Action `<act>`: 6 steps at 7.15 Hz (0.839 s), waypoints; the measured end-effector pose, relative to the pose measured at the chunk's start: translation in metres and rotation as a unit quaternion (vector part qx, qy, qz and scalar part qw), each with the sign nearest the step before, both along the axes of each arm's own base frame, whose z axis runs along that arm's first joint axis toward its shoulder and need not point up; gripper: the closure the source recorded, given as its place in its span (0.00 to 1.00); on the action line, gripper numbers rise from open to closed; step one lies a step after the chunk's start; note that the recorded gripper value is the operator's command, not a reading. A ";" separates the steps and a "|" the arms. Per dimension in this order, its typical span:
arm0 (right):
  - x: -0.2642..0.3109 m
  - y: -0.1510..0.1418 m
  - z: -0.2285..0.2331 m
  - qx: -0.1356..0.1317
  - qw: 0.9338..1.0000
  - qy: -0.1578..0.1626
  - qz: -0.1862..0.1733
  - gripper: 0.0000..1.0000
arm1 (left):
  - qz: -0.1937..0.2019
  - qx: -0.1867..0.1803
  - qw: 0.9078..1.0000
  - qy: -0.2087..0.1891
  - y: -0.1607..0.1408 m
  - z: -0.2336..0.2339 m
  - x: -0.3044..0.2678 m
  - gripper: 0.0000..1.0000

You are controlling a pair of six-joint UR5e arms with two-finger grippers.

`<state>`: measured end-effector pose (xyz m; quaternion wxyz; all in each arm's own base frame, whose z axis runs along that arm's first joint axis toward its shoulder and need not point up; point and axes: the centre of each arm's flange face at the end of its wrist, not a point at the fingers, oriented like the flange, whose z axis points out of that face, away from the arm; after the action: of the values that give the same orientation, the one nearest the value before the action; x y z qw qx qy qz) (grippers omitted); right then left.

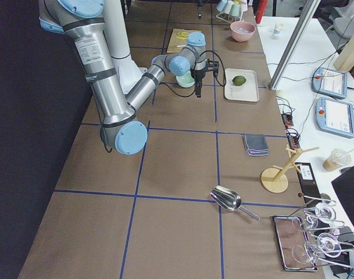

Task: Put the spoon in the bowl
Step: 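Open and raise the right gripper while the left arm reaches toward the board, then lower the left gripper over the white spoon on the cutting board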

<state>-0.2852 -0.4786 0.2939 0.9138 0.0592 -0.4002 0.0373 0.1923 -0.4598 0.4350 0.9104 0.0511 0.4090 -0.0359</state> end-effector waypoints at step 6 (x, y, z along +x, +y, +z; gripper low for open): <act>0.156 -0.035 0.118 0.042 0.996 0.023 -0.074 0.00 | -0.052 -0.003 0.999 -0.008 0.065 0.031 0.145 0.06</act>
<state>-0.1295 -0.5137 0.4115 0.9196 0.0682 -0.3838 -0.0488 0.3376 -0.3945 0.4662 0.9106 0.0695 0.3986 -0.0844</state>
